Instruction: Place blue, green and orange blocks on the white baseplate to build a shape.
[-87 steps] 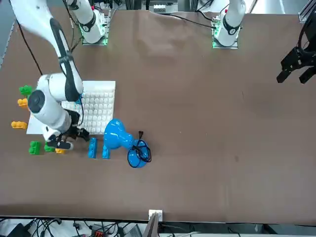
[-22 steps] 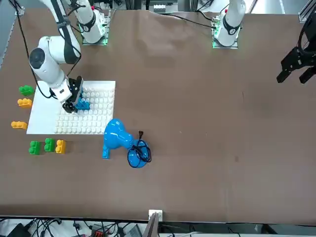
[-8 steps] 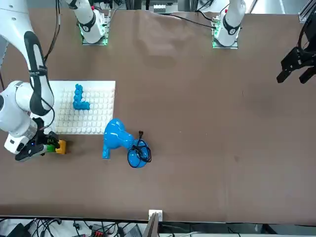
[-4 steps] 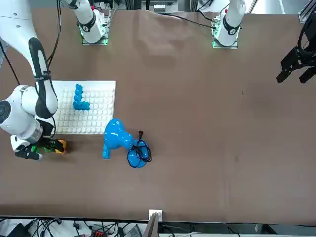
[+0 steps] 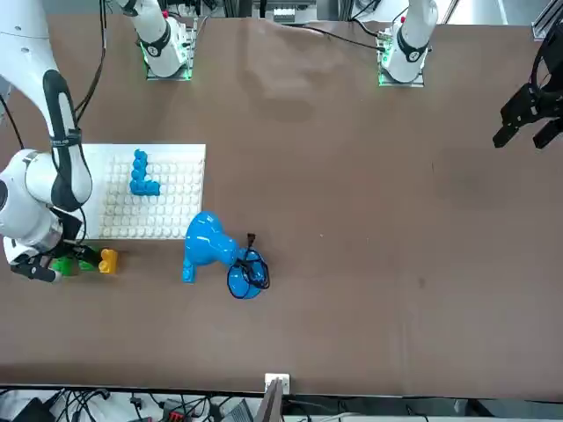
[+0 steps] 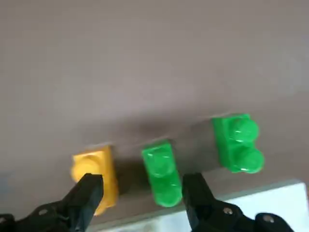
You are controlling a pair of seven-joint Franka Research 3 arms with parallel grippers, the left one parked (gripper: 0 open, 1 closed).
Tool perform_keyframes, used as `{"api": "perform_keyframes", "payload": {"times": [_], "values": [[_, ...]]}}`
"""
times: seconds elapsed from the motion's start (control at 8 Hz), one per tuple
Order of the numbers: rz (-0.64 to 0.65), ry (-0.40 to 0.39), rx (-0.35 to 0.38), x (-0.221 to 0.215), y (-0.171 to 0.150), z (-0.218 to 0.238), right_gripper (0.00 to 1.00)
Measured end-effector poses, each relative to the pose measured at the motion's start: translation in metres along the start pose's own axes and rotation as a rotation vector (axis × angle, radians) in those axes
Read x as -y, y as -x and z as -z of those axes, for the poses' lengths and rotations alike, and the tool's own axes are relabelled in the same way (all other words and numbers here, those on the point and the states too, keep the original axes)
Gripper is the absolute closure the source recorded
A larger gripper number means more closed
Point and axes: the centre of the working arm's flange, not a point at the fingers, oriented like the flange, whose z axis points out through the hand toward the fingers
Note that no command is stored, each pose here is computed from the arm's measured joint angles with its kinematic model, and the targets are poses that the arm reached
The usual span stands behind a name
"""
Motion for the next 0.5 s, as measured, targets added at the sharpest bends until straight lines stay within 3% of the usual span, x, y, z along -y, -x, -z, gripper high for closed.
{"api": "perform_keyframes", "payload": {"times": [0.5], "values": [[0.115, 0.01, 0.05, -0.015, 0.009, -0.034, 0.0]]}}
